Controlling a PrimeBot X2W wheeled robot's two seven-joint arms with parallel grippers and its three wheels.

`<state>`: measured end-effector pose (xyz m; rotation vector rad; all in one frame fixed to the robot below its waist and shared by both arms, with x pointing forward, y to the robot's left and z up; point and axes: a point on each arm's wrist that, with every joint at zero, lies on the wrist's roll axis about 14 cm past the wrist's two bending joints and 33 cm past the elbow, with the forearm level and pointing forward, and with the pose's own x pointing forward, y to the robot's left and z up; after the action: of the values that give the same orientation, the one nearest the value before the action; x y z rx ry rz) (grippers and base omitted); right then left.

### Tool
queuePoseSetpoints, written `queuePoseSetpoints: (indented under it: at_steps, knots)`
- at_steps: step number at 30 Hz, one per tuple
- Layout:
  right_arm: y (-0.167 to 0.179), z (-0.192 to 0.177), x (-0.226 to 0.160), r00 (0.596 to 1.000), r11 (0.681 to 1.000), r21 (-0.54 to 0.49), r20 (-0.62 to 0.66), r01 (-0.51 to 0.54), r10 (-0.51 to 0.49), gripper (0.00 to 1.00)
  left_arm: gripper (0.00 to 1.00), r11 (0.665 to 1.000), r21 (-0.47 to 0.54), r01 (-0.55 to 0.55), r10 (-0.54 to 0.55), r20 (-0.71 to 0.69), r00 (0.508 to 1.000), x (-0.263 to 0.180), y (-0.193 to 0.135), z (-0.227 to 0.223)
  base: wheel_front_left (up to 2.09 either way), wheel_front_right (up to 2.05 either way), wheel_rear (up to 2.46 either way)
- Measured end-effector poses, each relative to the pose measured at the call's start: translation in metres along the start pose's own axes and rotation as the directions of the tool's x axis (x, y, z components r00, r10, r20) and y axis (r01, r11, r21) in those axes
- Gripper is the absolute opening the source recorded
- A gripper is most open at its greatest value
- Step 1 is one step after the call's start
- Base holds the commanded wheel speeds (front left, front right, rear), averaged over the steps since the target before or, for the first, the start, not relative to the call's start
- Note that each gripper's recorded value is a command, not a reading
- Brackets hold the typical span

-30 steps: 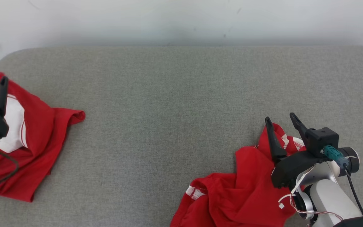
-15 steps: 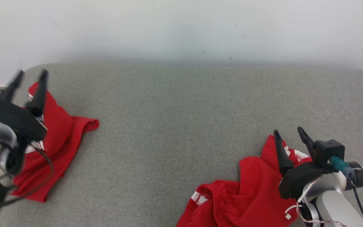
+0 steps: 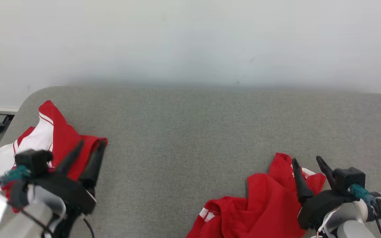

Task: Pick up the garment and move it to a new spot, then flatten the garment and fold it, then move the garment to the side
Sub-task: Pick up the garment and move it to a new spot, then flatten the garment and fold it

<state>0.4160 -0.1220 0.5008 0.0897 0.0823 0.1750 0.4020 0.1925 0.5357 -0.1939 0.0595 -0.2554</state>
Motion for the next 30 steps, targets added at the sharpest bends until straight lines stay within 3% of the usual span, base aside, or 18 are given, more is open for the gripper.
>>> queuePoseSetpoints:
  at_steps: [5,10,15,30]
  knots:
    - [-0.01,-0.008,-0.012,0.999,1.0,-0.005,-0.025,0.023,-0.024,1.0,1.0,0.999,-0.043,0.027,-0.028,-0.023,0.999,-0.012,-0.026,-0.02,0.0,0.0,0.0]
    - [-0.018,-0.009,-0.023,0.999,0.999,-0.001,-0.022,0.048,-0.048,1.0,1.0,0.998,-0.056,-0.031,0.031,-0.006,0.999,-0.025,-0.023,-0.021,0.0,0.0,0.0]
    - [-0.034,-0.025,-0.038,0.994,0.996,0.001,-0.069,0.088,-0.088,1.0,1.0,0.996,-0.089,-0.006,0.007,0.01,1.0,-0.036,-0.04,-0.027,0.0,0.0,0.0]
    - [-0.023,-0.043,-0.023,0.984,0.998,0.009,-0.171,0.054,-0.052,1.0,1.0,0.959,-0.107,-0.261,0.274,0.138,0.952,-0.058,0.012,-0.015,0.0,0.0,0.0]
